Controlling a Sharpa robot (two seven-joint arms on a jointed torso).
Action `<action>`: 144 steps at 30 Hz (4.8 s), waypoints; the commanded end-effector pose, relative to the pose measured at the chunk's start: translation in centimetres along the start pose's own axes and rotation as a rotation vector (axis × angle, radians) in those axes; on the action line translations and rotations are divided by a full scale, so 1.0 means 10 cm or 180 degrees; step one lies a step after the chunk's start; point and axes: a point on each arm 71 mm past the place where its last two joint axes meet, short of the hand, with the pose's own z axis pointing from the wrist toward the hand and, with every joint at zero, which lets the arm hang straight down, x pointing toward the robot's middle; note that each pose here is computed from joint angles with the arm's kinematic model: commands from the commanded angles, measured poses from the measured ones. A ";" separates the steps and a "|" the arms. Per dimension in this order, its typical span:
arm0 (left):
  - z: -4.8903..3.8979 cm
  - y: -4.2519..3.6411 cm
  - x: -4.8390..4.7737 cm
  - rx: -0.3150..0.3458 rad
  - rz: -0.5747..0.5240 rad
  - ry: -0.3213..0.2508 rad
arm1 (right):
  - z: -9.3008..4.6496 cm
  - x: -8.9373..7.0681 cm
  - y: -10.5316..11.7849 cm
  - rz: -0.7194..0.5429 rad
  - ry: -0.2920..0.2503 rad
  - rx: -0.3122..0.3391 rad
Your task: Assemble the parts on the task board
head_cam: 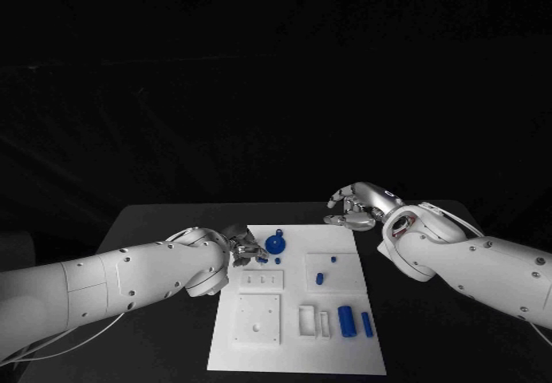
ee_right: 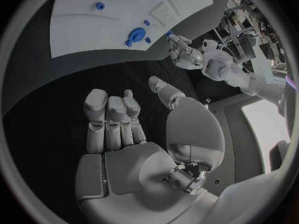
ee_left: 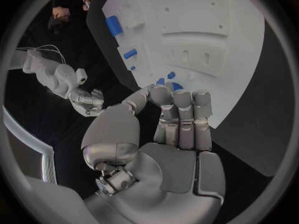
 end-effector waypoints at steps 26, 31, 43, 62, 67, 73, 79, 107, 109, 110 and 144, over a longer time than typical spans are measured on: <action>0.113 0.138 0.332 -0.0203 0.0256 -0.0055 | 0.16 -0.11 -0.04 0.0047 -0.0111 0.0050; 0.118 0.146 0.365 -0.0195 0.0248 -0.0065 | 0.16 -0.11 -0.03 0.0050 -0.0112 0.0050; 0.127 0.146 0.471 -0.0167 0.0260 -0.0011 | 0.16 -0.11 -0.04 0.0056 -0.0106 0.0055; 0.126 0.175 0.493 -0.0192 0.0268 0.0037 | 0.16 -0.11 -0.05 0.0060 -0.0090 0.0068; 0.124 0.195 0.486 -0.0208 0.0273 0.0047 | 0.16 -0.11 -0.05 0.0060 -0.0088 0.0069; 0.122 0.201 0.487 -0.0213 0.0277 0.0061 | 0.16 -0.11 -0.05 0.0059 -0.0086 0.0074; 0.121 0.207 0.491 -0.0220 0.0274 0.0089 | 0.16 -0.11 -0.05 0.0060 -0.0078 0.0075; 0.119 0.207 0.504 -0.0219 0.0254 0.0143 | 0.17 -0.10 -0.05 0.0067 -0.0063 0.0081; 0.121 0.207 0.504 -0.0221 0.0252 0.0144 | 0.17 -0.10 -0.05 0.0067 -0.0062 0.0081; 0.122 0.207 0.504 -0.0221 0.0252 0.0145 | 0.17 -0.10 -0.05 0.0068 -0.0061 0.0080; 0.152 0.173 0.519 -0.0199 0.0265 0.0172 | 0.17 -0.09 -0.03 0.0084 -0.0053 0.0072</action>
